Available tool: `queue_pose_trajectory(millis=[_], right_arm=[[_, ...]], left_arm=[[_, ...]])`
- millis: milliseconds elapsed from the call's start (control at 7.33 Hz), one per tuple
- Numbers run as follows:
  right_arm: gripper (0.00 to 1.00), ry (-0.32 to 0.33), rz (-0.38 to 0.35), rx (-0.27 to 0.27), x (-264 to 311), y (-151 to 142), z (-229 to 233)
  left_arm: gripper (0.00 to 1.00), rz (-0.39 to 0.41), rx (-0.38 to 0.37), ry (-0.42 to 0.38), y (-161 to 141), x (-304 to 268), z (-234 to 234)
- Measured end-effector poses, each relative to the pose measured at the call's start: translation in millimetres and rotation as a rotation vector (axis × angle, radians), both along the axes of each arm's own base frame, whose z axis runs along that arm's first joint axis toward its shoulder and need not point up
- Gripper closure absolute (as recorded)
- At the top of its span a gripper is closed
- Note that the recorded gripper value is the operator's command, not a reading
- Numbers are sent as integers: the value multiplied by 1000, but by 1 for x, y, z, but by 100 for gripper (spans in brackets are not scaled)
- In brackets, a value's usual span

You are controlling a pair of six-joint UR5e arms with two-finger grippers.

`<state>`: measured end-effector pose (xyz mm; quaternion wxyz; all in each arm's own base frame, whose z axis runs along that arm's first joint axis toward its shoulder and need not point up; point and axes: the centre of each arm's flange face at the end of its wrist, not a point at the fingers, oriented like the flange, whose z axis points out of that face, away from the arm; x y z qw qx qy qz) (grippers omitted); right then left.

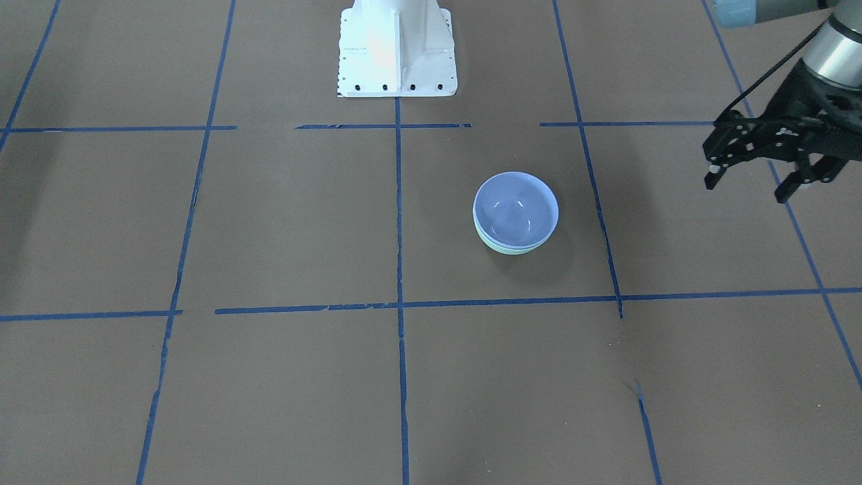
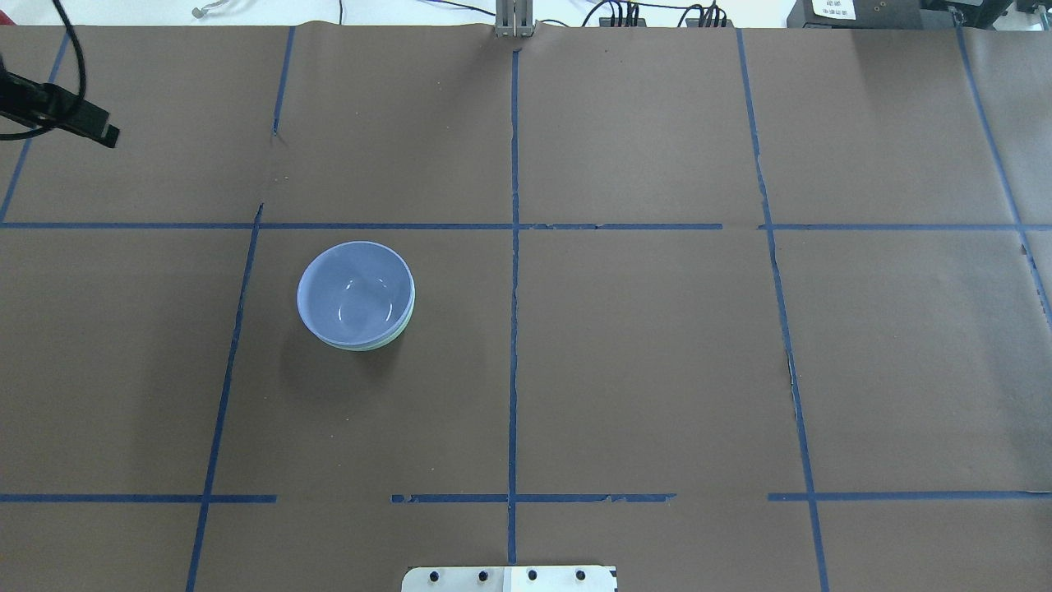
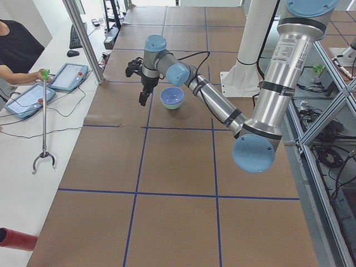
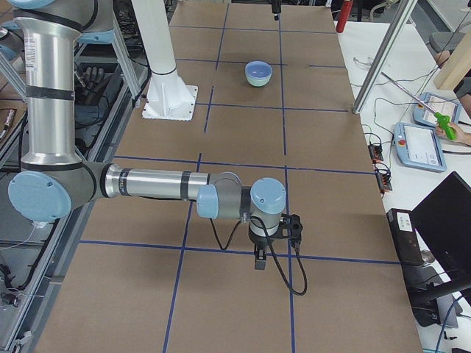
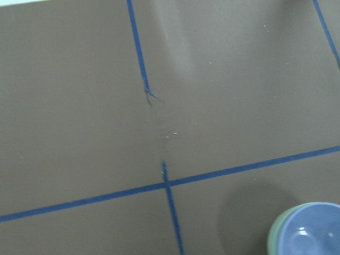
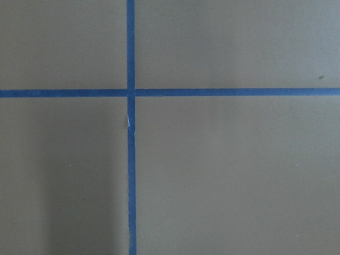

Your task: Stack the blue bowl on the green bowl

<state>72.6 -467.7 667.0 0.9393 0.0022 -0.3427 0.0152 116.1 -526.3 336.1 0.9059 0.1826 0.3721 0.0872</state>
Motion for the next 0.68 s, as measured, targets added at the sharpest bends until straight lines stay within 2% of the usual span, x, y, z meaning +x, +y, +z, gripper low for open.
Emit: queue_pose_trajectory(millis=[273,409,682], right_arm=[[0,0,0,0,0,0,0],[0,0,0,0,0,0,0],[0,0,0,0,0,0,0]], left_arm=[[0,36,-30,-61,-6,-79,84],[0,51,-66,-74,5,-115,135],[0,69,-162,-63,47,-162,226]])
